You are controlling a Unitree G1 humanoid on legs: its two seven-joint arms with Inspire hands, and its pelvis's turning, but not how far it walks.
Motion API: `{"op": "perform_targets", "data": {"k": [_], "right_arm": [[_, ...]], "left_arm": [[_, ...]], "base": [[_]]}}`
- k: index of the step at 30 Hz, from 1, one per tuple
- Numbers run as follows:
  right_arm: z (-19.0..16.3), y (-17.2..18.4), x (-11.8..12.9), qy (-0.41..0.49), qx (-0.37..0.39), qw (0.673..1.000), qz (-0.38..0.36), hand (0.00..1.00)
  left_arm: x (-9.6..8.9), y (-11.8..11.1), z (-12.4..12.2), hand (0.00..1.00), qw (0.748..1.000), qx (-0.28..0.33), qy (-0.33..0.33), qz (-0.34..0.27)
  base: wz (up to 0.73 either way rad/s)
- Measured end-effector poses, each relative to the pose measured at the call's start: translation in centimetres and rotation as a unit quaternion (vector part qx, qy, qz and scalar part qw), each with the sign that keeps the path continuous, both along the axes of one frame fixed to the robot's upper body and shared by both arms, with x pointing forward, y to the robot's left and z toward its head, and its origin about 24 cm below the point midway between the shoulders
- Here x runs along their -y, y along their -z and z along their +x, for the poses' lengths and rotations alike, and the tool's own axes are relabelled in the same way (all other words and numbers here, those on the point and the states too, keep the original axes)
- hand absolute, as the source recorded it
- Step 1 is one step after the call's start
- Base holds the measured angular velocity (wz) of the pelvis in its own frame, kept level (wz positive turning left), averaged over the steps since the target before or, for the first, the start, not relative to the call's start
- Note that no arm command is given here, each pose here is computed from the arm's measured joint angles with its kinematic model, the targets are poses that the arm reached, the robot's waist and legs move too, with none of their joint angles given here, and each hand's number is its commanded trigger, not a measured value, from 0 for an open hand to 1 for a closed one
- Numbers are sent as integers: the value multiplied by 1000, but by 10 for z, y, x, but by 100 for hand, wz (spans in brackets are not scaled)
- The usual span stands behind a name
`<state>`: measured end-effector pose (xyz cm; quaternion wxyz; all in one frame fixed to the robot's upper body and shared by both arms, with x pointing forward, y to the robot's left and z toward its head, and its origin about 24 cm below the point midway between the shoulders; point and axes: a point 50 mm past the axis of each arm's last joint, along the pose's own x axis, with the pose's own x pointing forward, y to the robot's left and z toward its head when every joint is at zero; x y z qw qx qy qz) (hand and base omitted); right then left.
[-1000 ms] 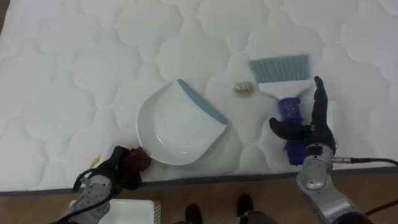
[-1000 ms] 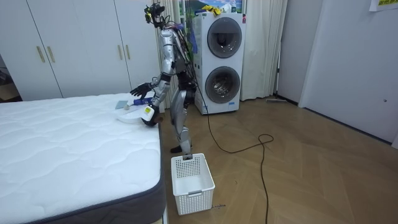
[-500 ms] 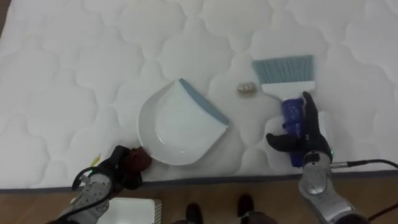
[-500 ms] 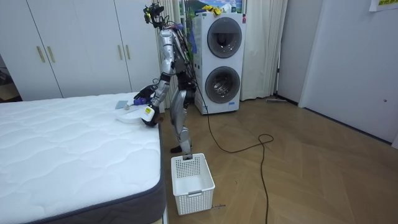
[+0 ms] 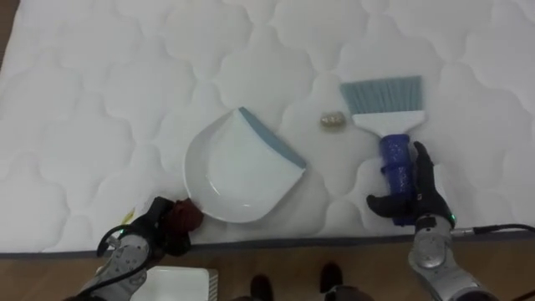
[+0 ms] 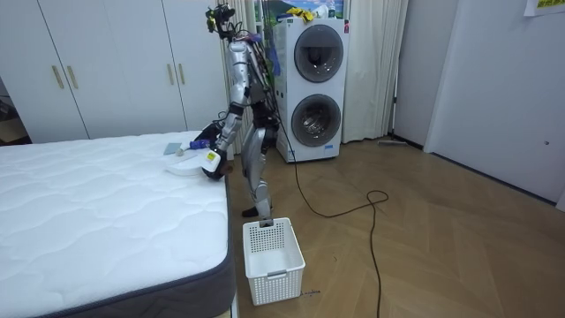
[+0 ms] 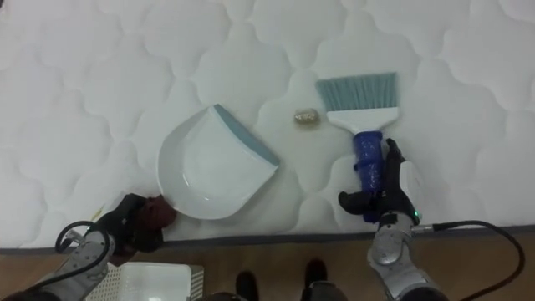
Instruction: Clean bed
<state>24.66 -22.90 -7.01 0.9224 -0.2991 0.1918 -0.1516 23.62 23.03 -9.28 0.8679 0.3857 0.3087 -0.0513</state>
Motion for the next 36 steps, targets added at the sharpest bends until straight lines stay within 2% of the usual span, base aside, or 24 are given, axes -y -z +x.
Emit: {"op": "perform_targets", "data": {"k": [20,21,22,23,28,36], "right_arm": [[-8,7,15,-13,-46,998,-27,0],[-7,7,15,-11,-50,998,-28,31],[-7,7,15,-10,-51,998,-28,80],[-7,7,16,-8,-53,998,-29,100],[-2,4,22,9,-55,998,-36,100],[9,-10,47,62,-60,995,-47,100]], "left_arm": [[-7,1,-3,100,1000,-8,-11,12],[-7,1,-3,100,1000,-8,-11,12],[-7,1,-3,100,1000,-9,-12,12],[-8,1,-3,100,1000,-10,-13,13],[-8,1,-3,100,1000,-13,-15,15],[-8,0,-1,100,1000,-14,-18,18]], "base": [[1],[11],[7],[4],[1],[0]]}}
